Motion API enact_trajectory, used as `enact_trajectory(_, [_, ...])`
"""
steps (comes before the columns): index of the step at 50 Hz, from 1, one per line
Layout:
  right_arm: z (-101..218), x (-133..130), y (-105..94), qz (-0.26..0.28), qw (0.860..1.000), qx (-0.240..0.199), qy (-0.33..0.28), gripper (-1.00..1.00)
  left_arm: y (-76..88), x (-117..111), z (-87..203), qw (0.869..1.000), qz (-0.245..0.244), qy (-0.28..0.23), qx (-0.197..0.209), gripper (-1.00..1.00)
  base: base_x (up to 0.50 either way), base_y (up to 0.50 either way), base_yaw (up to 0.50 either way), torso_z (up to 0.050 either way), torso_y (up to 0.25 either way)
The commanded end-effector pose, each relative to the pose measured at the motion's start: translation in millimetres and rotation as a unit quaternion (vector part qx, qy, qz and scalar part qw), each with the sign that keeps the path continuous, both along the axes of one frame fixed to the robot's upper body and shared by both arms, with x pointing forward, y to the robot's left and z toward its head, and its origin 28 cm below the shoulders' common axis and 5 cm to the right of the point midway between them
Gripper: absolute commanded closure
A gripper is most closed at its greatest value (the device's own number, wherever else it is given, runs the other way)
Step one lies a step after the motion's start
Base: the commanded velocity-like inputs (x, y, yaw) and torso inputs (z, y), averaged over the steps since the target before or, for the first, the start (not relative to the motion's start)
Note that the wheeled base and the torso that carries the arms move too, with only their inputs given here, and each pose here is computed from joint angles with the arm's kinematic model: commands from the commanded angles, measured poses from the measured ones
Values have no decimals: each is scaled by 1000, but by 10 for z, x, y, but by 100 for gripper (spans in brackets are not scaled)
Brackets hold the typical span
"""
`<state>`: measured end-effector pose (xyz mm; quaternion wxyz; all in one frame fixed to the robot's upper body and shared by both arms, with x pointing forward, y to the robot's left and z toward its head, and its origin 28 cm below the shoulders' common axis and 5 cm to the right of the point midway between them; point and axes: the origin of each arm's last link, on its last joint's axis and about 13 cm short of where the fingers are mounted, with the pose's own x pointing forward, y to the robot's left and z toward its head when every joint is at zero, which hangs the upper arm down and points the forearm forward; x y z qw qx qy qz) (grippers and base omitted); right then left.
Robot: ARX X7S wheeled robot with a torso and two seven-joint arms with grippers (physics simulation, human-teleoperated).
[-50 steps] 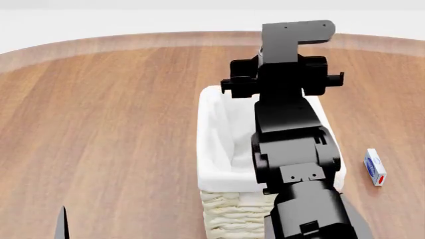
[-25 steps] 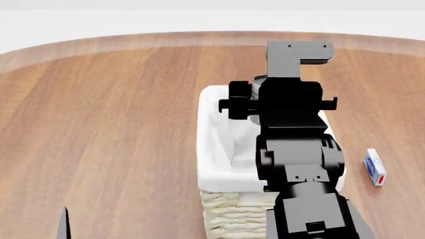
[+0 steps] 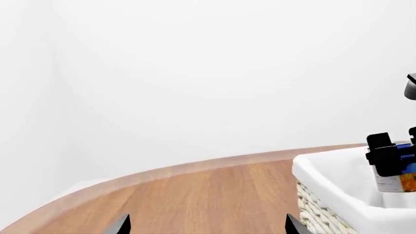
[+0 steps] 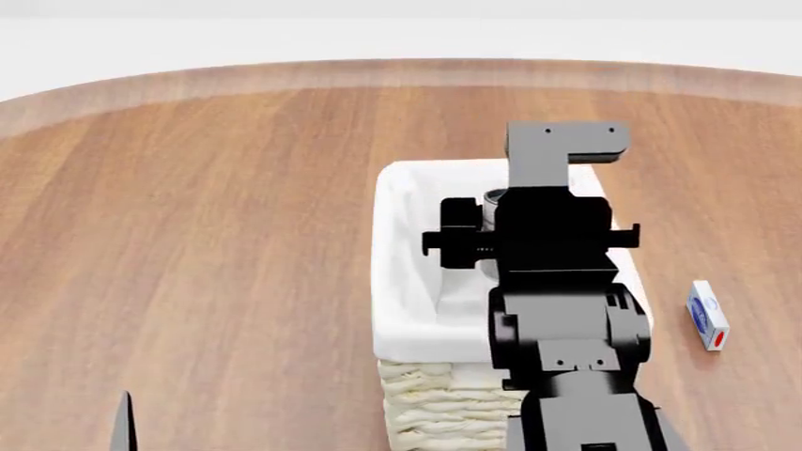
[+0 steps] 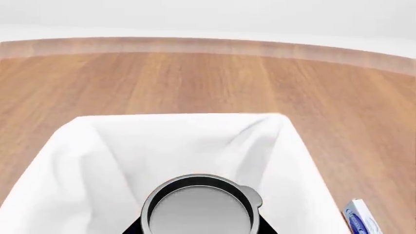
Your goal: Pick up the alphabet soup and put it in the basket.
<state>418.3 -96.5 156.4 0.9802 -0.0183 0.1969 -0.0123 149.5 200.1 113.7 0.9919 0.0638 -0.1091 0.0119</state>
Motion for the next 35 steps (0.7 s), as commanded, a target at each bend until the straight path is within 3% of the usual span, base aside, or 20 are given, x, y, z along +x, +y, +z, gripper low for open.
enact_trajectory(1, [-56,-16,-46,7,1000,-15,6,100,-4,9,-12,1000,0,2,0,-100,0,0,0,0,0])
enact_trajectory(27, [-141,-44,-23,9,1000,-13,17,100,-1,11,-11,1000,0,2,0,-100,0,0,0,0,0])
enact_trajectory(28, [-140,-44,-23,9,1000,-12,17,-100,-1,10,-10,1000,-1,2,0,-100,0,0,0,0,0])
enact_trajectory(35, [-133,-42,-22,9,1000,-13,17,-100,0,6,-7,1000,-1,1,0,-100,0,0,0,0,1])
